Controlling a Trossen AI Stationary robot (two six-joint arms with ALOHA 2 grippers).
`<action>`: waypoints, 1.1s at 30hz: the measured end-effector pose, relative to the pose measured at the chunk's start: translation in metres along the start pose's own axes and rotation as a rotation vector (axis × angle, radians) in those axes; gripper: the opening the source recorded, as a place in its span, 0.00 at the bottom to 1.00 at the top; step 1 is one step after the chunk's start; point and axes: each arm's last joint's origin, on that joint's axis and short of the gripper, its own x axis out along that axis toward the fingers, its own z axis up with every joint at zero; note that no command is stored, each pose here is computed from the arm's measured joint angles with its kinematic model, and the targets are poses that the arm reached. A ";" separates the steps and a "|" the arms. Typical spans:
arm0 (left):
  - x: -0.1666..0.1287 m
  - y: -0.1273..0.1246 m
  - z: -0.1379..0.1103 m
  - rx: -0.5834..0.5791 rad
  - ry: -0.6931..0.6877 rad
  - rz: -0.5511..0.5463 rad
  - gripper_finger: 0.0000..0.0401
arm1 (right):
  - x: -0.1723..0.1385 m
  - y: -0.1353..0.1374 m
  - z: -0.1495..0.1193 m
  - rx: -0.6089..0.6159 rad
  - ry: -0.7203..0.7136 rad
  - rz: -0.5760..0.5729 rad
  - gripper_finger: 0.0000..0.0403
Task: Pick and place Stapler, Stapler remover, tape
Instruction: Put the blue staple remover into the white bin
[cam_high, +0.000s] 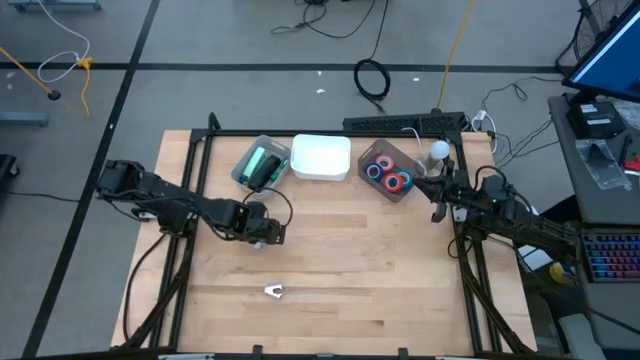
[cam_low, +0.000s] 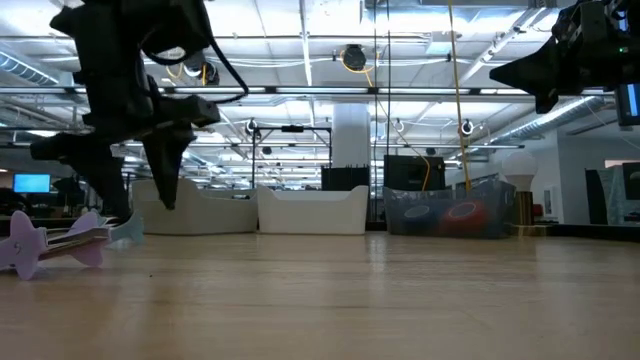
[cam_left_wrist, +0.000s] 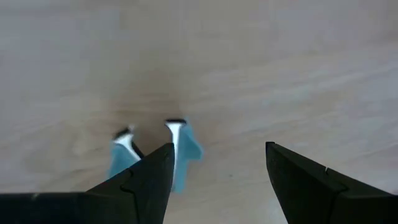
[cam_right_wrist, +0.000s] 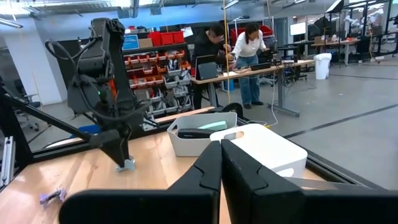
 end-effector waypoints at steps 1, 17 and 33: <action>0.002 0.000 -0.001 -0.001 0.013 0.009 0.63 | 0.000 0.000 0.000 0.000 0.000 0.000 0.00; 0.008 0.000 -0.002 -0.005 -0.011 0.034 0.63 | 0.000 0.000 0.000 0.000 -0.001 -0.004 0.00; 0.008 0.001 -0.001 -0.008 -0.045 0.046 0.30 | 0.000 0.000 0.000 0.012 -0.001 -0.005 0.00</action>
